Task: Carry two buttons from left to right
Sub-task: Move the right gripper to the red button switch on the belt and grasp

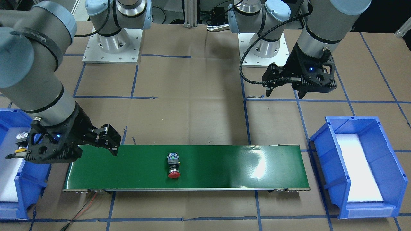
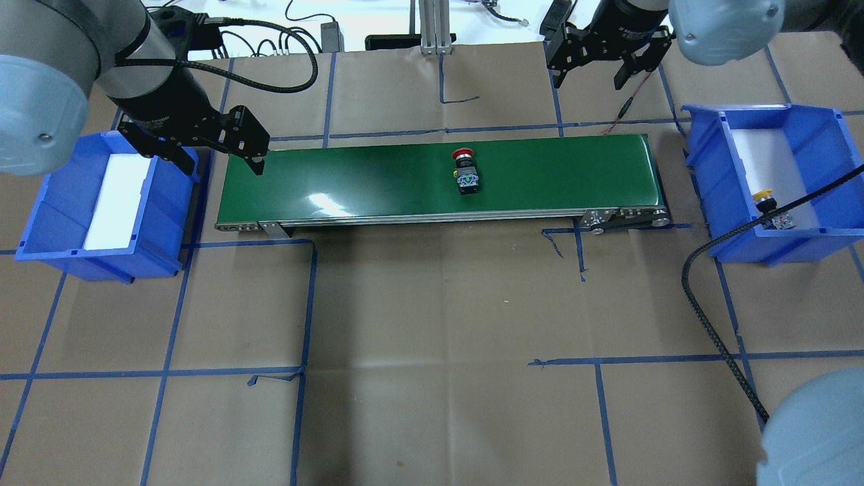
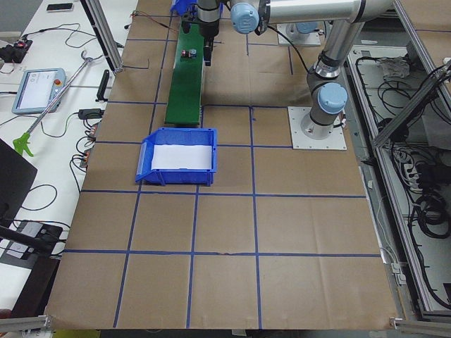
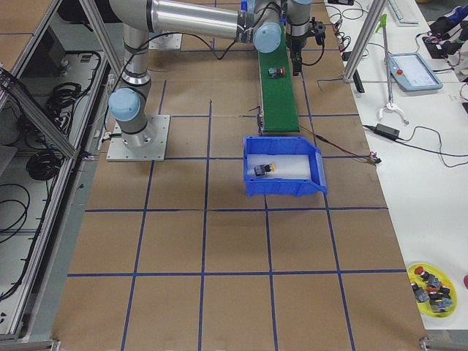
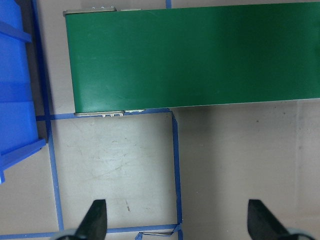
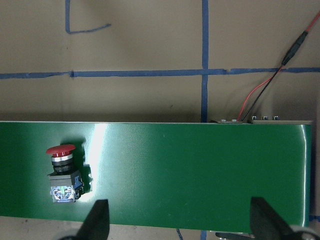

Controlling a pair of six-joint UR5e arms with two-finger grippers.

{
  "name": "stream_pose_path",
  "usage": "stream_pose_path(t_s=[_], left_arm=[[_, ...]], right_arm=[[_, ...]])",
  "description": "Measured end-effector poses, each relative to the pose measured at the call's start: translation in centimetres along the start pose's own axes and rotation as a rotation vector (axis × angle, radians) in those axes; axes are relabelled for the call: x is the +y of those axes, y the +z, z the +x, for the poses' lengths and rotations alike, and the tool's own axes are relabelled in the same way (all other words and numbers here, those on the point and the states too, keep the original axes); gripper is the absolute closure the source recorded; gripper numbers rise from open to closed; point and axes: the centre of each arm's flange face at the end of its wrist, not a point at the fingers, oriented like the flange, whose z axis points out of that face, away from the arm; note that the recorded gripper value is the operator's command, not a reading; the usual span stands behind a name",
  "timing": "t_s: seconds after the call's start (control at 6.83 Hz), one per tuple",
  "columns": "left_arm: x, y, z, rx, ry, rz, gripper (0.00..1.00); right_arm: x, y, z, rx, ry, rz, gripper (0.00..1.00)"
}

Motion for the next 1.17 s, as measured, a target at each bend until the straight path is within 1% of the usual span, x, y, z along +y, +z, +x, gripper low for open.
stream_pose_path(t_s=[0.29, 0.73, 1.17], left_arm=[[0.1, -0.1, 0.0, -0.002, 0.000, 0.002, 0.01], [0.3, -0.1, 0.0, 0.000, -0.005, -0.011, 0.01], [0.5, -0.1, 0.0, 0.000, -0.006, -0.016, 0.01]], right_arm=[[0.1, 2.6, -0.3, -0.002, 0.019, -0.044, 0.00], [0.7, 4.5, -0.4, -0.002, 0.040, -0.078, 0.00], [2.0, 7.2, -3.1, -0.003, 0.045, -0.116, 0.00]])
